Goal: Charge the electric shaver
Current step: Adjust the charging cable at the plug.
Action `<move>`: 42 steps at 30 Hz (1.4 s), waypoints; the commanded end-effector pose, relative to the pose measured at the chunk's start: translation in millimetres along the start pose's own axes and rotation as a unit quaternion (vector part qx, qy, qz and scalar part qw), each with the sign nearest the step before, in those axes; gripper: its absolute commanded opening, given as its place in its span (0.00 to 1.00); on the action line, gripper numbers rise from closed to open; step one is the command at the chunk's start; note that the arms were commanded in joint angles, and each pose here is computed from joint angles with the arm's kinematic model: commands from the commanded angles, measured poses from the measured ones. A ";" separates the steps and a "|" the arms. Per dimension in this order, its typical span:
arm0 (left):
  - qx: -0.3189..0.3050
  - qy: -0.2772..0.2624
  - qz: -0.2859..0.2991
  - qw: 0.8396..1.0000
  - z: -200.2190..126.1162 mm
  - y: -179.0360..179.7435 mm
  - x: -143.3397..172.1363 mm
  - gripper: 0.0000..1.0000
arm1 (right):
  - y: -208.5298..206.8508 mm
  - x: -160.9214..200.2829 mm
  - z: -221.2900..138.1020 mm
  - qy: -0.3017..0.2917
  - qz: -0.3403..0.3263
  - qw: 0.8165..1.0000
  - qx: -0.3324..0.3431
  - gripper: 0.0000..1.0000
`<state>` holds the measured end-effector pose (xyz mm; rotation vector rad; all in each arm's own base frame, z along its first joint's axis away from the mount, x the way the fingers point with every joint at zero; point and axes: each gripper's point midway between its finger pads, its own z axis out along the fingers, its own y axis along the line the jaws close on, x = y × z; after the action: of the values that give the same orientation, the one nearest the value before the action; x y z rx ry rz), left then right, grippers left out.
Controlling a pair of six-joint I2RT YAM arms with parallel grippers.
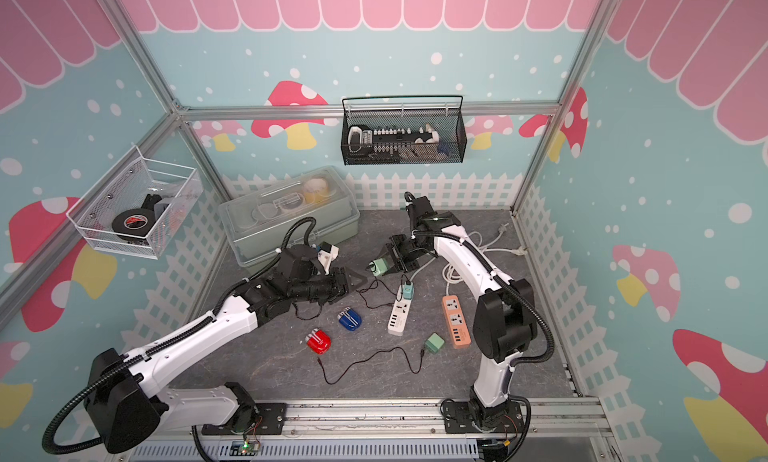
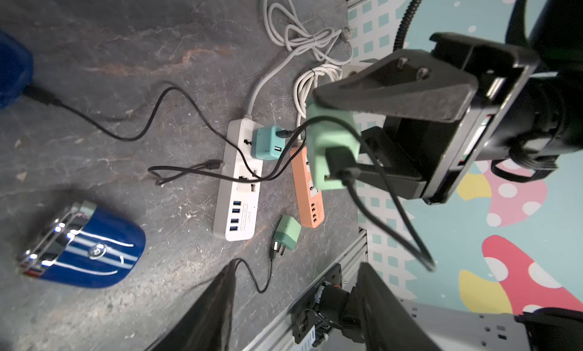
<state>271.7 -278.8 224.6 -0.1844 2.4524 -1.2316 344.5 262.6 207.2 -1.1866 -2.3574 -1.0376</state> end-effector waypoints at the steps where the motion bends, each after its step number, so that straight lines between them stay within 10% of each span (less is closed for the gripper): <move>1: 0.015 0.006 -0.034 0.999 -25.2 -17.2 0.3 0.63 | 18.9 -11.8 -0.7 -0.027 -0.003 0.999 -0.026 0.00; 8: 0.010 -0.079 -0.039 0.996 -58.1 -29.3 -25.3 0.65 | 22.8 -18.2 -16.4 -0.090 -0.104 0.990 0.022 0.00; 15: -0.044 -0.088 -0.039 0.994 -45.7 -21.4 -55.3 0.62 | 12.6 -2.0 -33.6 -0.156 -0.301 0.927 0.159 0.00; 25: 0.017 -0.066 -0.144 0.987 -7.6 -11.3 -86.5 0.65 | 39.4 39.1 -56.0 -0.203 -0.447 0.868 0.069 0.00; 35: 0.107 -0.078 -0.387 0.912 -4.8 -36.6 -94.6 0.69 | 89.5 49.2 -98.4 -0.325 -0.505 0.793 -0.101 0.00; 42: 0.160 -0.037 -0.432 0.887 14.4 -72.5 -107.4 0.72 | 119.3 70.5 -133.1 -0.374 -0.558 0.728 -0.137 0.00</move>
<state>362.6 -285.2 279.4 -1.2341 2.1508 -1.7211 381.3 255.2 346.0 -0.1181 -3.6967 -1.2684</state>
